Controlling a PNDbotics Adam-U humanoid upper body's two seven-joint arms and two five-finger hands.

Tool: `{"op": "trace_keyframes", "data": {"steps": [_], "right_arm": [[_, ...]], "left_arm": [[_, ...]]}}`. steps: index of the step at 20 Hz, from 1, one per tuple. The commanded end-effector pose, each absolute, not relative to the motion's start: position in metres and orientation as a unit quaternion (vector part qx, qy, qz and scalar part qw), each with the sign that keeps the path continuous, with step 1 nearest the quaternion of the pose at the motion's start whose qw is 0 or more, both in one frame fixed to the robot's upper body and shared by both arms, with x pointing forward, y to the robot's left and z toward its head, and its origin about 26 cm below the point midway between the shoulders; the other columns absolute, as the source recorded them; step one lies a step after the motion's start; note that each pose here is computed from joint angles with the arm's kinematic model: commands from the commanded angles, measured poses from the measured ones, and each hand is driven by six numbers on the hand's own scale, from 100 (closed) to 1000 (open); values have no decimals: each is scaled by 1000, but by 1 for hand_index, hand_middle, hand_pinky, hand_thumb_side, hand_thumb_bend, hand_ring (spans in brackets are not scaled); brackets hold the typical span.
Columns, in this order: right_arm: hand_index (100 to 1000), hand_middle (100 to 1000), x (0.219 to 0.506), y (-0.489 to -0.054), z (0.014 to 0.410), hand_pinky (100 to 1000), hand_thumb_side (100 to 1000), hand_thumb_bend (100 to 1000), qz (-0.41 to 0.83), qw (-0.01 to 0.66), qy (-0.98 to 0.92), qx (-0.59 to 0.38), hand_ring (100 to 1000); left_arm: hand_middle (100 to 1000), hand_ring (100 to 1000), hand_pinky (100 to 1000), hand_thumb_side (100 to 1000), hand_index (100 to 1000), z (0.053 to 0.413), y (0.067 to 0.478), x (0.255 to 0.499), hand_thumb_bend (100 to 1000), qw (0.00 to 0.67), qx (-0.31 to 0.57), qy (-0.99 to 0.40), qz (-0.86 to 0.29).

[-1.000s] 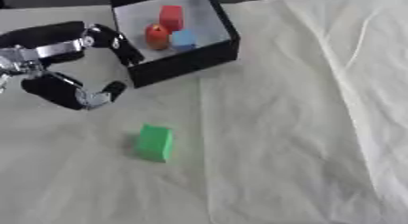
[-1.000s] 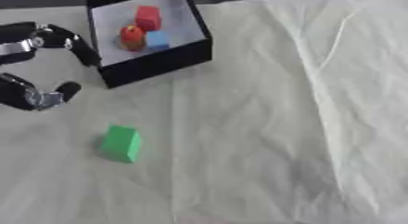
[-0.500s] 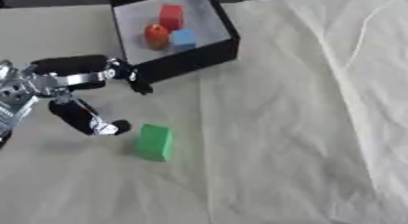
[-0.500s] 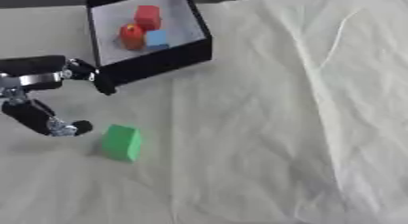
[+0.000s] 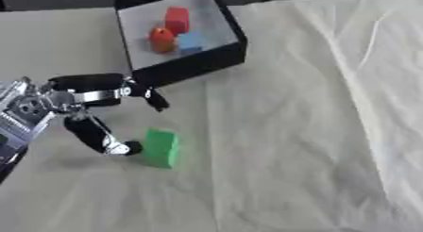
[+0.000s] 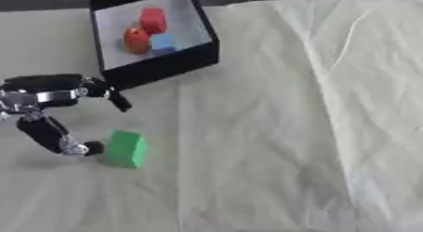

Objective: Pick up objects on the table and place them in the box.

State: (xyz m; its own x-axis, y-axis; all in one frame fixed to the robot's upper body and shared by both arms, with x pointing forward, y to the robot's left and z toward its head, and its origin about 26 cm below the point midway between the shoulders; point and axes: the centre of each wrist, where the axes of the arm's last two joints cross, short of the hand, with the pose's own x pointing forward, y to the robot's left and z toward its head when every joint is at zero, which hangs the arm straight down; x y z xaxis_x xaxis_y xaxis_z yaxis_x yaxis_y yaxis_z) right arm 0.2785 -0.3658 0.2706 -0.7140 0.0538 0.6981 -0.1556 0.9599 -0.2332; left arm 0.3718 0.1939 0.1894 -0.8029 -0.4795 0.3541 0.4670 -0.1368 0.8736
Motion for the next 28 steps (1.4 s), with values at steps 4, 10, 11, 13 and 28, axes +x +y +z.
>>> {"op": "trace_keyframes", "data": {"steps": [4,10,11,13,28], "right_arm": [[784,654,274,-365,280,1000,525,100,155,371,-916,19,763],[783,651,274,-365,281,1000,525,100,156,373,-914,18,761],[783,651,274,-365,281,1000,525,100,157,373,-914,18,761],[782,649,274,-366,280,1000,524,100,157,377,-913,16,759],[781,649,274,-366,278,1000,525,100,158,384,-910,9,758]], "left_arm": [[753,852,989,103,889,183,194,377,443,322,21,-569,-756],[755,858,990,106,890,169,195,382,466,336,42,-568,-750],[755,858,990,106,890,168,195,382,466,336,43,-568,-750],[759,868,990,119,894,167,194,384,524,335,52,-570,-748],[683,834,953,100,866,147,184,389,406,338,51,-551,-761]]}}
